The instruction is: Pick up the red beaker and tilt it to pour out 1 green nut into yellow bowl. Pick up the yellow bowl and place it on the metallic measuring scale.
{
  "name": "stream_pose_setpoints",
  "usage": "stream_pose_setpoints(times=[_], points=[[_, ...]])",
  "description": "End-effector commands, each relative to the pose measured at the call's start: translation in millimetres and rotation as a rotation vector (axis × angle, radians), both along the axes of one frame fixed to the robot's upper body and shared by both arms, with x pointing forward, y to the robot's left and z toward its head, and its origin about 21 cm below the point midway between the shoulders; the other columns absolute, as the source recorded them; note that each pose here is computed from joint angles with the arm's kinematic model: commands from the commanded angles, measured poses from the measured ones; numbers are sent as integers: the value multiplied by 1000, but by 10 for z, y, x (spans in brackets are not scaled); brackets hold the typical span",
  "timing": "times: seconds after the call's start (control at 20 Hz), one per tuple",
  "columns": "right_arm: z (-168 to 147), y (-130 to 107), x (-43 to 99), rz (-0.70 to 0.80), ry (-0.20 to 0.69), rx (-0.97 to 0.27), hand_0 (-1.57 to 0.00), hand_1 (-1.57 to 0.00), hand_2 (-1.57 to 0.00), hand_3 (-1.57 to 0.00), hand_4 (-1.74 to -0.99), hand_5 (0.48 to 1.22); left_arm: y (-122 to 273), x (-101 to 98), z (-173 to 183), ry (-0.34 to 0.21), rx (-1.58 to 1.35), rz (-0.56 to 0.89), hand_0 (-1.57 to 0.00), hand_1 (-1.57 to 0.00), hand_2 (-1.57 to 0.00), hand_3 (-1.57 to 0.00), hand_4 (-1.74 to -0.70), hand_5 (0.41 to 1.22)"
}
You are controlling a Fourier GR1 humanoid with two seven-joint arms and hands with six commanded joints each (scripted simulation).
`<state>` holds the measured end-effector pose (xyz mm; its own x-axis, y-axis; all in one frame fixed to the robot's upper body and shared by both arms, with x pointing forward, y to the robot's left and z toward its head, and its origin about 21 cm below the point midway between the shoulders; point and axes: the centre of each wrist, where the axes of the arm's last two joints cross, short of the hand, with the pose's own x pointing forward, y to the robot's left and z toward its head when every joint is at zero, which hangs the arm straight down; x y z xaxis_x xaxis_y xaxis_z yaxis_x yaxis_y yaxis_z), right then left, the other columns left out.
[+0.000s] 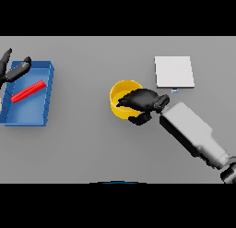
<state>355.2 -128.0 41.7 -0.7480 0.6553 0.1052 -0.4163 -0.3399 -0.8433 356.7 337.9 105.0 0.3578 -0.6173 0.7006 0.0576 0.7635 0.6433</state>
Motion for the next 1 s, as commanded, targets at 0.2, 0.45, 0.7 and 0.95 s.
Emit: stream_pose_setpoints(times=[0.2,0.45,0.7,0.95], points=[[27,-41,-37,42,16,18,-1114,-1094,-1071,-882,-1578,1113,10,-3,-26,-4,-8,-2,1,1,1,1,-787,707],[79,-77,-10,24,45,3,-1421,-1415,-1323,-1130,-1688,1186,8,1,16,-1,9,-1,1,1,1,1,-782,710],[275,-87,12,24,33,14,-1522,-1520,-1415,-1185,-1724,1209,-3,-34,-34,3,11,-8,1,1,1,1,-778,704],[566,-172,-16,-19,-1,8,-1555,-1554,-1491,-1153,-1735,1217,-19,-13,13,-3,11,-8,1,1,1,1,-776,702]])
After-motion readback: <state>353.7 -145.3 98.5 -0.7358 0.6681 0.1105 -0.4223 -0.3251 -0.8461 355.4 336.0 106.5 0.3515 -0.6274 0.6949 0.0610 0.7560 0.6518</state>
